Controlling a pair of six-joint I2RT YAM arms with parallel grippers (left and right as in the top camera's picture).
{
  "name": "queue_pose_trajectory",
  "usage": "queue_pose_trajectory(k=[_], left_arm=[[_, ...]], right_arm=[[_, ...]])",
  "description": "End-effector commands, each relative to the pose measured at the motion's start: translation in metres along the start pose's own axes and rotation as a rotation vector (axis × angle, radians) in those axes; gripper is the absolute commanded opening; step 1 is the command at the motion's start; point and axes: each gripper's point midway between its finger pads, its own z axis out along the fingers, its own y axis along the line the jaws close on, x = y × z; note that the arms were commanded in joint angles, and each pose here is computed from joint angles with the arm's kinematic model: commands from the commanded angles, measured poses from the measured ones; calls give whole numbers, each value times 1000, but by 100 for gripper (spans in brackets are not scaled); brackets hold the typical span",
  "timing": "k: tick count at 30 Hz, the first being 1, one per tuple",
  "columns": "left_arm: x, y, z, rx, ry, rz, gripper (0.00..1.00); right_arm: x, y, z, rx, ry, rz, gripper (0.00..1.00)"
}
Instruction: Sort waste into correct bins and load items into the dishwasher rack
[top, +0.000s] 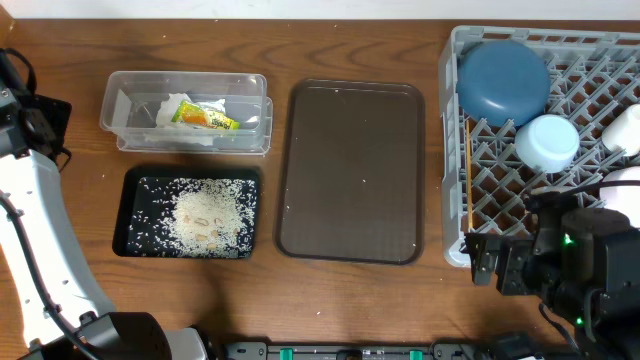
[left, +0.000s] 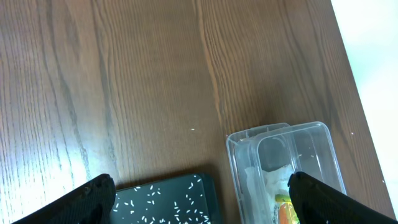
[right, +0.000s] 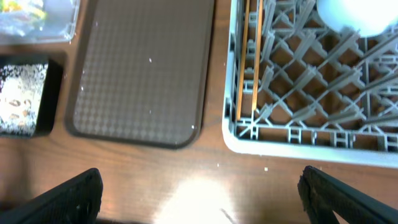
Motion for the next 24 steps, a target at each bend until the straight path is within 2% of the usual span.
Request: queue_pose_trajectory(k=[1,8,16,21,24], left_arm=[[-2,1,0,-7,-3,4,92],[-2,1,0,-7,-3,4,92],[-2,1,0,-7,-3,4,92],[-2,1,0,-7,-3,4,92],[-2,1,0,-7,-3,4,92]], right_arm=[[-5,-4,9,28,-24,11,99],[-15,-3,49,-2,-173,-149,99],[-13,-19,95,-27,-537,-193,99],[-18,-29,99,-9,-791,-234,99],[-19,-34,98,-5,-892,-225,99]])
